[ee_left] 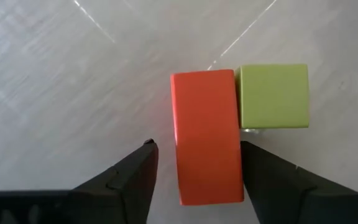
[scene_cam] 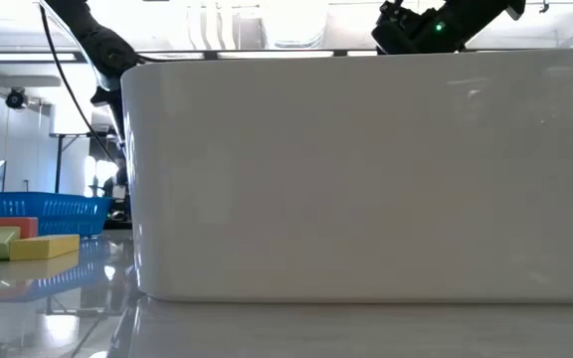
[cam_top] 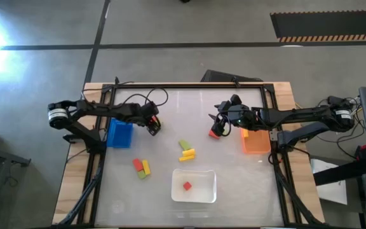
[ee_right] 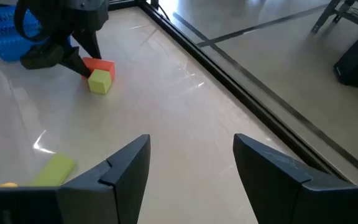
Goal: Sort & place blocks by color
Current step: Put the orange block into the white bin
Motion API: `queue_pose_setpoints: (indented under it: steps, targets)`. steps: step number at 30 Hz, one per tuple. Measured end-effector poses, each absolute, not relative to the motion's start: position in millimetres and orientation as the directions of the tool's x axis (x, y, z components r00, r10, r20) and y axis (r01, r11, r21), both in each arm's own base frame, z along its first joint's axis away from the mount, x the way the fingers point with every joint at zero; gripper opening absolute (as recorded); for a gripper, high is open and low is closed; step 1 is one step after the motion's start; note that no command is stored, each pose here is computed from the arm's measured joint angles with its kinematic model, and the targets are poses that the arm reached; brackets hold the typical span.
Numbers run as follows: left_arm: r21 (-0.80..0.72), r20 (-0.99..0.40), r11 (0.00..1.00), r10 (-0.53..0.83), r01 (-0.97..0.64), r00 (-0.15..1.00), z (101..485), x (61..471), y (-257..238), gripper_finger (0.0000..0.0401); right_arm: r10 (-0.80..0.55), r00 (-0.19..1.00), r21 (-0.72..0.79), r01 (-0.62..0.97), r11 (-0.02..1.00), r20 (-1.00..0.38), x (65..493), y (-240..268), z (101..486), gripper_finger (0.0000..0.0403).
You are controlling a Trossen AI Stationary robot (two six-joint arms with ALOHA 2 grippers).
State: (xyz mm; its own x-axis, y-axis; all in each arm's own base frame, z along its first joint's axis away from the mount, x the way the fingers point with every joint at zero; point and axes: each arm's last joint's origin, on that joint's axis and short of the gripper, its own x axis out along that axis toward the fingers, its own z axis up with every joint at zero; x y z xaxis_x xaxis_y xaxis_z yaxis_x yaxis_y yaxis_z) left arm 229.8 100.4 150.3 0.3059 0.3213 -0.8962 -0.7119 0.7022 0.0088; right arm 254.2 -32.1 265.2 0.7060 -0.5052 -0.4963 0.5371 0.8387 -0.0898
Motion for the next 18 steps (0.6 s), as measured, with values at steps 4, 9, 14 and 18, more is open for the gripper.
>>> queue_pose_setpoints:
  steps: [4,9,14,18]
  targets:
    - [0.009,-0.886,0.698,0.338,-0.716,0.319,144.7,227.7,99.9,0.0161,-0.505,0.708,-0.078,0.542,0.837,-0.493,254.4,-32.1,265.5,0.0221]
    - [0.006,-0.884,0.696,0.340,-0.718,0.322,137.9,223.0,98.1,0.0117,-0.502,0.710,-0.077,0.540,0.838,-0.493,254.6,-31.0,265.5,0.0221]
    - [0.014,-0.881,0.697,0.347,-0.716,0.321,140.3,224.6,98.9,0.0117,-0.502,0.716,-0.057,0.547,0.835,-0.484,255.2,-30.9,266.4,0.0221]
    - [0.078,-0.853,0.695,0.418,-0.714,0.313,149.1,224.5,101.0,0.0117,-0.501,0.718,-0.060,0.544,0.837,-0.484,255.3,-29.9,266.4,0.0221]
